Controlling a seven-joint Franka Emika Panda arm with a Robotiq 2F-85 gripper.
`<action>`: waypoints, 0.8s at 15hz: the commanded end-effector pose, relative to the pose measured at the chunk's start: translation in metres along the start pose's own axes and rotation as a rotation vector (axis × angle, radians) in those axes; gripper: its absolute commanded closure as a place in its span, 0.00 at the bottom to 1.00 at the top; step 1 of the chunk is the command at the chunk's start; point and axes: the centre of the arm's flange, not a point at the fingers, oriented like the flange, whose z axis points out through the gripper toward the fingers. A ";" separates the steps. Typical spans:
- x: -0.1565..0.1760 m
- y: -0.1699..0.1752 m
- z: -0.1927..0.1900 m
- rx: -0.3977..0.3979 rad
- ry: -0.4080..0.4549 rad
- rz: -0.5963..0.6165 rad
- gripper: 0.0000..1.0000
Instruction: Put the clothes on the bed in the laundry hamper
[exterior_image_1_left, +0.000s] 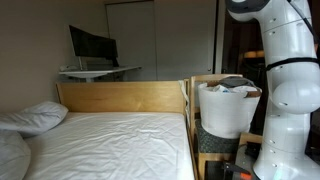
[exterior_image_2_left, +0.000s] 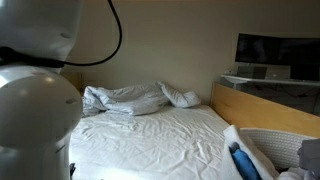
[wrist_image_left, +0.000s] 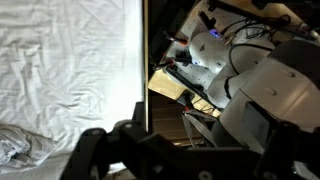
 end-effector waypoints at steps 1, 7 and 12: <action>0.005 0.000 0.003 0.035 0.001 -0.001 0.00; 0.008 0.002 0.017 0.037 0.006 -0.057 0.00; -0.009 0.070 0.072 -0.002 -0.103 0.016 0.00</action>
